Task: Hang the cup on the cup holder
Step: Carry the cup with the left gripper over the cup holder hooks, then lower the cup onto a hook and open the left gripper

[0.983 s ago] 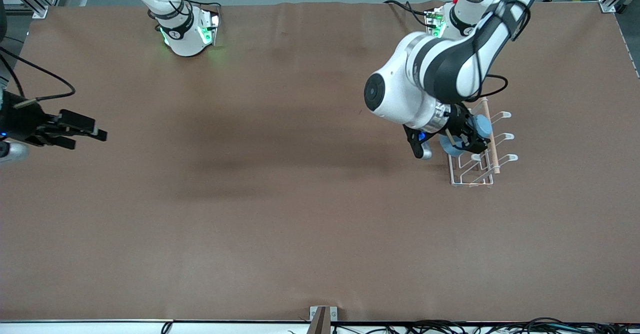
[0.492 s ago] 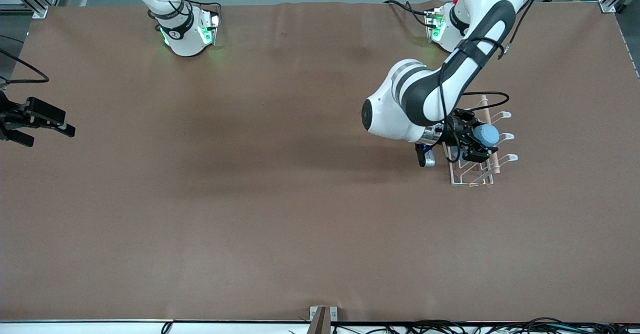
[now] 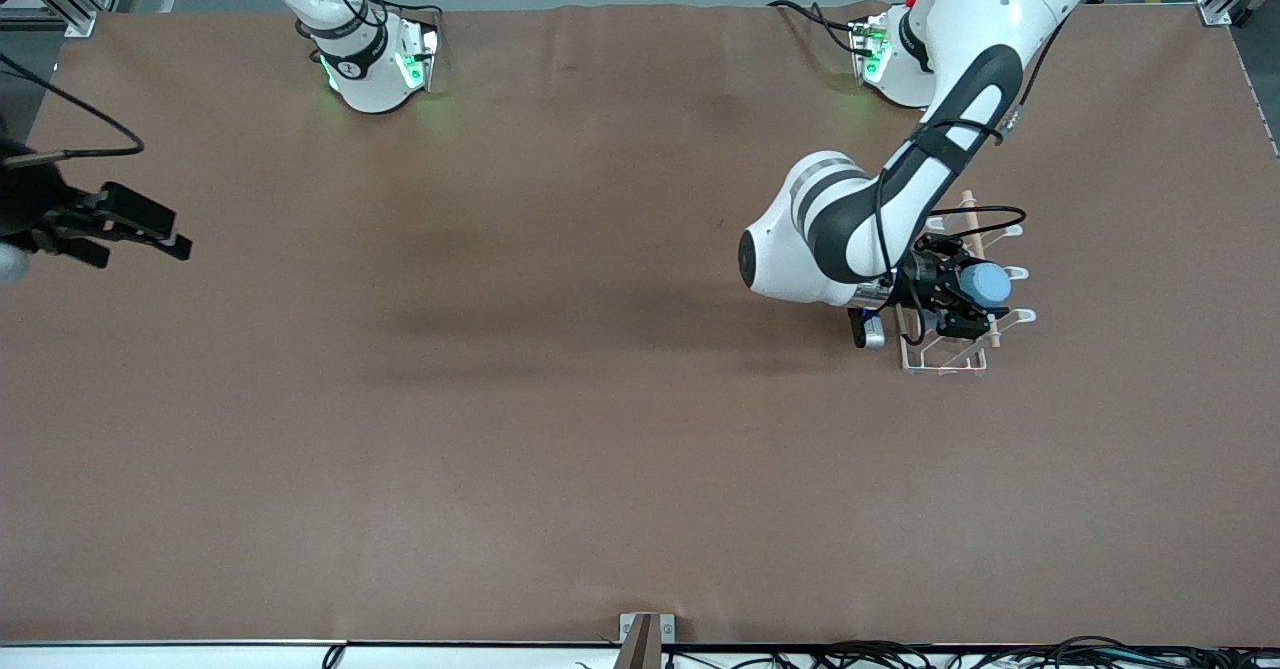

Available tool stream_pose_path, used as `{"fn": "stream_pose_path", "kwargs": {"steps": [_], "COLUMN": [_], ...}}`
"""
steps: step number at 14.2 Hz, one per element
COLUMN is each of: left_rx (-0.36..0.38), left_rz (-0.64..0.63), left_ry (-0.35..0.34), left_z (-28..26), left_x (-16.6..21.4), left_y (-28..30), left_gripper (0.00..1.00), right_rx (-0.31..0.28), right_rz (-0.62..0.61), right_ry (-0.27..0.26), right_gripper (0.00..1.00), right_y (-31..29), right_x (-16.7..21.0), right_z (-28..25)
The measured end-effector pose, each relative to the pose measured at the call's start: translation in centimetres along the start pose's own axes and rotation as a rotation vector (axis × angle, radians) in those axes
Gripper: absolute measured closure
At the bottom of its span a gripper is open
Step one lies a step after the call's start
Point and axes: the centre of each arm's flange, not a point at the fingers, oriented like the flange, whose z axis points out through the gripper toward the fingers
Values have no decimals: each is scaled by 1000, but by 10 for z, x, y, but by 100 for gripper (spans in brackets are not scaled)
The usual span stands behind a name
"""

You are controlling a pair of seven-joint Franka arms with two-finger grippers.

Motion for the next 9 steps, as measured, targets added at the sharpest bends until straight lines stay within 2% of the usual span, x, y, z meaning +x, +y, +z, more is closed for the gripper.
{"fn": "stream_pose_path", "kwargs": {"steps": [4,9], "left_rx": [20,17], "left_rz": [5,-23], "left_ry": [-22,-30], "left_z": [6,14], "left_x": [10,36], "left_y": [-2,6], "left_gripper": [26,26], "right_rx": [-3,-30], "right_rz": [48,62], "right_ry": [51,73], "right_gripper": [0,0], "right_y": [-14,-5], "right_x": [-15,-27], "right_z": [-2,-3]}}
